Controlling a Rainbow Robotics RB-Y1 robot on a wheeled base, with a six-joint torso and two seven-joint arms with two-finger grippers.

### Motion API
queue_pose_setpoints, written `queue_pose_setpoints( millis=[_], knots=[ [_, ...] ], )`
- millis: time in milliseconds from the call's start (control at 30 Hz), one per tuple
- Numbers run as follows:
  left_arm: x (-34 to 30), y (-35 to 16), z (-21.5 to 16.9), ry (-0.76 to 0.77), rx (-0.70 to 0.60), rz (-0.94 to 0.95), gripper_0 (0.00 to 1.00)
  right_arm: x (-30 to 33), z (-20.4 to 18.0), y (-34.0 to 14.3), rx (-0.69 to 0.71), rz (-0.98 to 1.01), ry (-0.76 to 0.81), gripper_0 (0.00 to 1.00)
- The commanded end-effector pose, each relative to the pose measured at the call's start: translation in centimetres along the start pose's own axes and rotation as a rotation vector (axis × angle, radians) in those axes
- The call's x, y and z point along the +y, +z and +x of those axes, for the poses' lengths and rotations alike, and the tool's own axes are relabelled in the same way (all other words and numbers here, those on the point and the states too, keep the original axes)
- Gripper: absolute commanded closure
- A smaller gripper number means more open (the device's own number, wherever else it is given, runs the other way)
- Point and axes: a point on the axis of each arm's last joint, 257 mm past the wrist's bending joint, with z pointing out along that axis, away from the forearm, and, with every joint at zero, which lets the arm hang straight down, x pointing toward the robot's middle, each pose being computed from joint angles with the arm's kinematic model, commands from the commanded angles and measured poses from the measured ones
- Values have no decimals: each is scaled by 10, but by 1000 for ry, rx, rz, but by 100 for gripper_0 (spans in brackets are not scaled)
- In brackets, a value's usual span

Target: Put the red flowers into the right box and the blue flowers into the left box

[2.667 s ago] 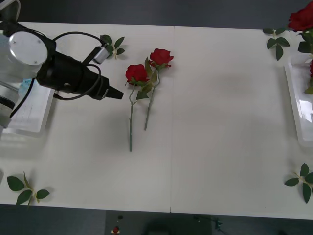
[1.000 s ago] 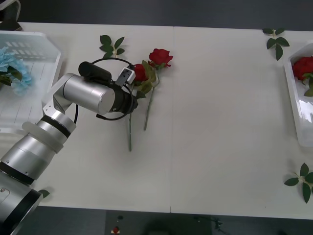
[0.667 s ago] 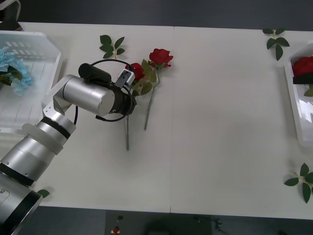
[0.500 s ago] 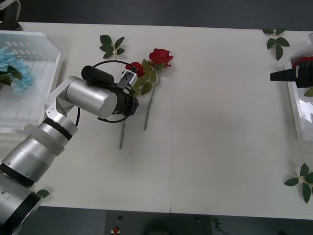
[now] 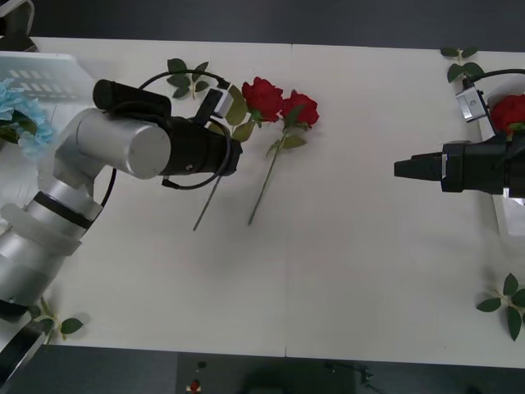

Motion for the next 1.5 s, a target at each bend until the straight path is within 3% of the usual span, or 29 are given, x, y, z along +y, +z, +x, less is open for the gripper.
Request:
queue_pose_setpoints(
  millis=[33,300,500,1000,1500],
  knots=[
    [-10,-56,-28,-173,-92,129,100,25,-12,-6,-57,-45,-145,0],
    [-71,-115,-60,-384,-170,517,100,71,-7,-19,-125,-195,-350,0],
    [-125,-116,-86,-414,-252,689,100,99,-3,-27,-132,-307,-352,0],
    [-244,-66,-105,-230,-518,729,100,117,1,-29,-150,-387,-315,0],
    [-293,-58,-102,-189,-574,748,100,97,11,-19,-115,-319,-344,0]
  ],
)
